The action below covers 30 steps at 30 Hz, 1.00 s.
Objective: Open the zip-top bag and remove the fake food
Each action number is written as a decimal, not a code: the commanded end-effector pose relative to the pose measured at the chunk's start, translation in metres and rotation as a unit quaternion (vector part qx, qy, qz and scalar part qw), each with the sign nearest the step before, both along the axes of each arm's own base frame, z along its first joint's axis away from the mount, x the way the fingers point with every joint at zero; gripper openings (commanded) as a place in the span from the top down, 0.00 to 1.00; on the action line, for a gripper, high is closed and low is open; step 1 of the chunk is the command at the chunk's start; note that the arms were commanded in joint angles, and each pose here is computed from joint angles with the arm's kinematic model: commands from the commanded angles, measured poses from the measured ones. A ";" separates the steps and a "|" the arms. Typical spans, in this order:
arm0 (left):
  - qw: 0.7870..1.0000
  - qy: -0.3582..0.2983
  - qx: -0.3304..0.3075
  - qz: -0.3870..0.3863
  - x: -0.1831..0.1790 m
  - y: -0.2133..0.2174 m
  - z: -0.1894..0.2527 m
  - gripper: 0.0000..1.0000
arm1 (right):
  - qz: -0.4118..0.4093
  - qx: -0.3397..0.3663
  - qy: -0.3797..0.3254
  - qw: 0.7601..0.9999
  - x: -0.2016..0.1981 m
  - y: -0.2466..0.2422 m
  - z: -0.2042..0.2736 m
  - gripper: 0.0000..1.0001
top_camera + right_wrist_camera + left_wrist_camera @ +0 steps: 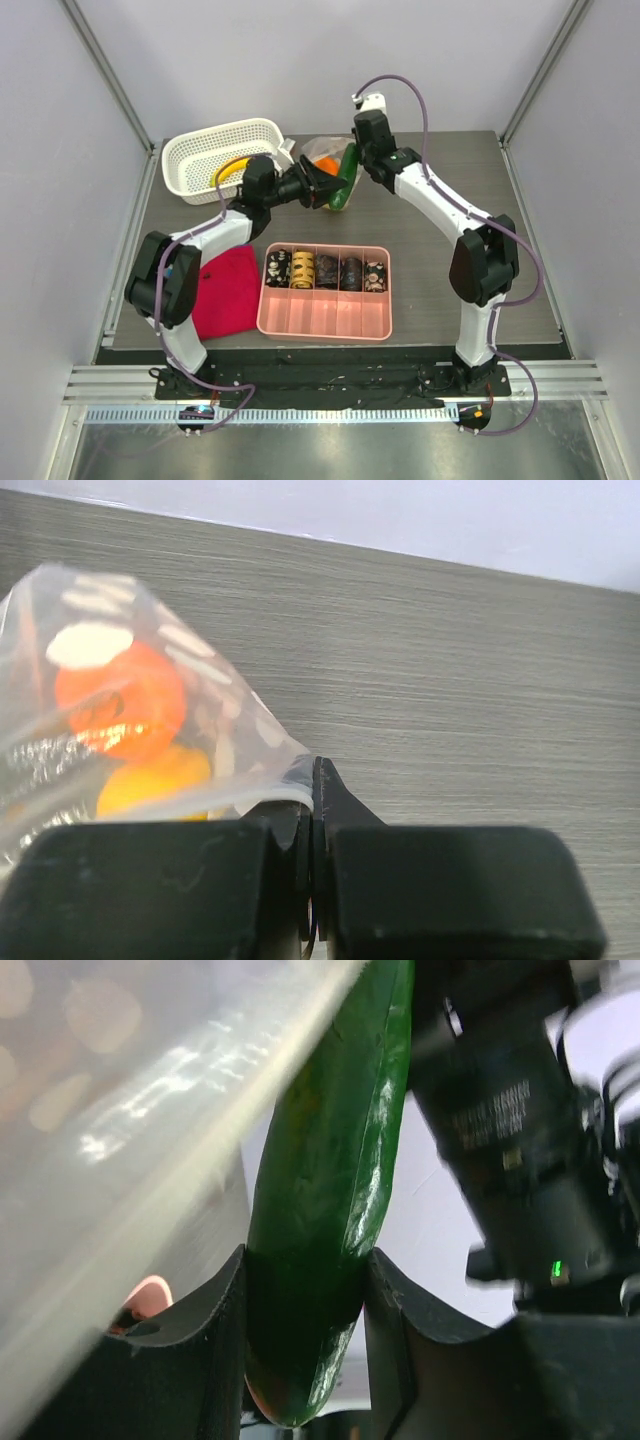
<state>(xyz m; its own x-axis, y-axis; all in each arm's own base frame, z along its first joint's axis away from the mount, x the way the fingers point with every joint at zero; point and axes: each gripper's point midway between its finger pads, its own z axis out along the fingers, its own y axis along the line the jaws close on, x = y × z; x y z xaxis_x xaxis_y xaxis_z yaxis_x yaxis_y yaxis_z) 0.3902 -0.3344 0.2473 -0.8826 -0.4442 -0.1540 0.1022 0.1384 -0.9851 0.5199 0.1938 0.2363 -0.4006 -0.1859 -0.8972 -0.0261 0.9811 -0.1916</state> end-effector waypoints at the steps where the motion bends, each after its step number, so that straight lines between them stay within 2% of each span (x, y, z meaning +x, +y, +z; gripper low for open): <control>1: 0.995 -0.089 0.034 -0.042 -0.027 -0.001 0.020 1.00 | -0.011 0.051 -0.010 0.999 0.014 -0.023 0.019 0.99; 4: 0.991 -0.099 0.063 -0.070 -0.039 -0.007 0.015 1.00 | 0.003 0.057 0.010 0.998 0.017 -0.020 0.008 0.99; 6: 0.983 -0.131 0.089 -0.091 -0.046 -0.008 0.014 1.00 | -0.008 0.051 0.014 0.999 0.021 -0.024 0.006 0.99; 9: 0.969 -0.195 0.070 -0.132 -0.065 -0.008 0.033 1.00 | -0.035 0.056 0.030 0.997 0.024 -0.036 -0.002 0.99; 10: 0.961 -0.239 0.059 -0.126 -0.068 -0.002 0.053 1.00 | -0.049 0.065 0.039 0.996 0.022 -0.040 -0.007 0.99; 13: 0.948 -0.288 0.058 -0.125 -0.072 0.007 0.070 1.00 | -0.067 0.089 0.054 0.992 0.022 -0.050 -0.011 0.99; 16: 0.949 -0.295 0.070 -0.081 -0.051 0.030 0.079 1.00 | -0.068 0.114 0.059 0.989 0.019 -0.051 -0.010 0.99; 19: 0.962 -0.268 0.056 -0.010 -0.022 0.064 0.083 1.00 | -0.072 0.125 0.065 0.987 0.014 -0.052 -0.008 0.99; 21: 0.959 -0.276 0.044 0.038 0.000 0.092 0.091 1.00 | -0.072 0.131 0.065 0.987 0.009 -0.053 -0.005 0.99; 22: 0.964 -0.253 0.038 0.072 0.013 0.104 0.089 1.00 | -0.067 0.134 0.067 0.986 0.007 -0.051 -0.005 0.99; 25: 0.969 -0.183 0.088 0.138 0.053 0.139 0.056 1.00 | -0.055 0.148 0.065 0.985 -0.002 -0.048 0.005 0.99; 26: 0.964 -0.167 0.113 0.172 0.070 0.151 0.052 1.00 | -0.049 0.151 0.065 0.985 -0.004 -0.046 0.007 0.99; 27: 0.964 -0.125 0.141 0.188 0.081 0.164 0.028 1.00 | -0.045 0.157 0.064 0.984 -0.006 -0.045 0.010 0.99; 29: 0.948 -0.132 0.180 0.225 0.104 0.181 0.024 1.00 | -0.027 0.172 0.056 0.983 -0.012 -0.040 0.023 0.99; 30: 0.944 -0.098 0.208 0.237 0.114 0.192 0.000 1.00 | -0.021 0.177 0.053 0.983 -0.013 -0.038 0.028 0.99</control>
